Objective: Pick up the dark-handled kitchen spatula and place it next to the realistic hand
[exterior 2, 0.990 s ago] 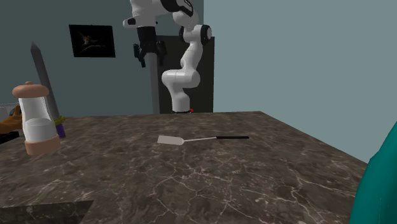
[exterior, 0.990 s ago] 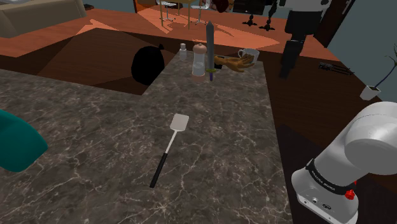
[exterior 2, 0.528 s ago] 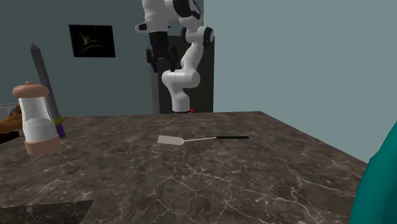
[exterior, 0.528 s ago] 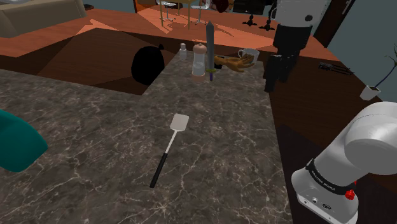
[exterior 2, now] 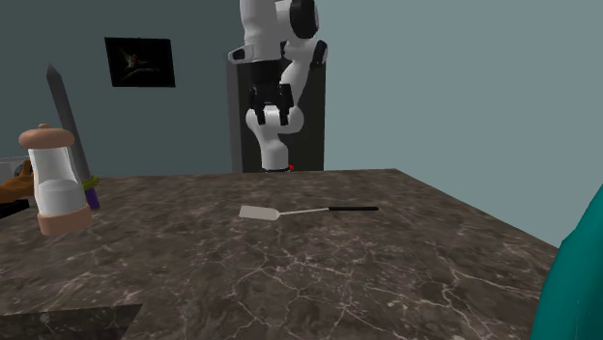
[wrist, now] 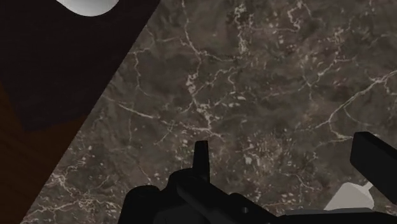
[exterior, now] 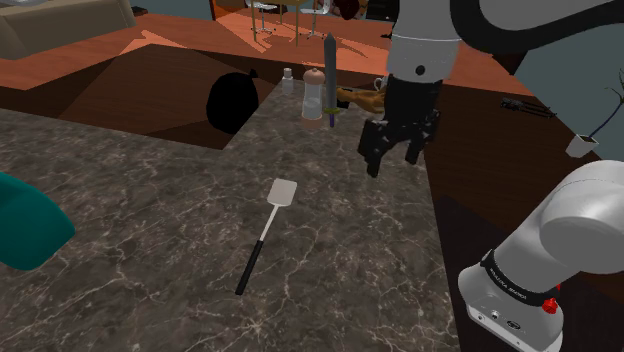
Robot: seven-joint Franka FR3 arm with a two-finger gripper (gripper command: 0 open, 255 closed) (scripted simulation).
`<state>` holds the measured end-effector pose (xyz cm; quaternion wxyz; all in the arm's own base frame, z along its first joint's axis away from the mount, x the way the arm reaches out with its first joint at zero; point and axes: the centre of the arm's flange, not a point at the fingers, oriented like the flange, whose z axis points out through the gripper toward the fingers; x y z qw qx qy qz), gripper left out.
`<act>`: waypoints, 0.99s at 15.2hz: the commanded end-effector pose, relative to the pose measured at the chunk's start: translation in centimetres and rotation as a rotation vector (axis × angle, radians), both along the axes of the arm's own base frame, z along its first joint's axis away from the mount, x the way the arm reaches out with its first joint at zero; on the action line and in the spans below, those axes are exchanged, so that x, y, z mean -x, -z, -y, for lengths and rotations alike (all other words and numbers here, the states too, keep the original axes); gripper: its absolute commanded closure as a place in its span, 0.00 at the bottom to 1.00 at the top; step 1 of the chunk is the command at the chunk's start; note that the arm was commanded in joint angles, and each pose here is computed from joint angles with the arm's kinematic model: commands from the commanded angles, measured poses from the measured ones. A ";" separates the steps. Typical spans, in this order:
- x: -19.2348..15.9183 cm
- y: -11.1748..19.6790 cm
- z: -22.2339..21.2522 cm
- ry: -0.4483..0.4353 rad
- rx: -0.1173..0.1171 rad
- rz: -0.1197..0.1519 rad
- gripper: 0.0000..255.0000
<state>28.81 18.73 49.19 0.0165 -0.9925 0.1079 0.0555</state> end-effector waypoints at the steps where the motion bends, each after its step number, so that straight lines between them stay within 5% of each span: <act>1: -0.4 1.3 -2.4 0.078 0.004 0.003 0.00; 15: -8.8 9.0 -16.2 0.567 0.035 0.023 0.00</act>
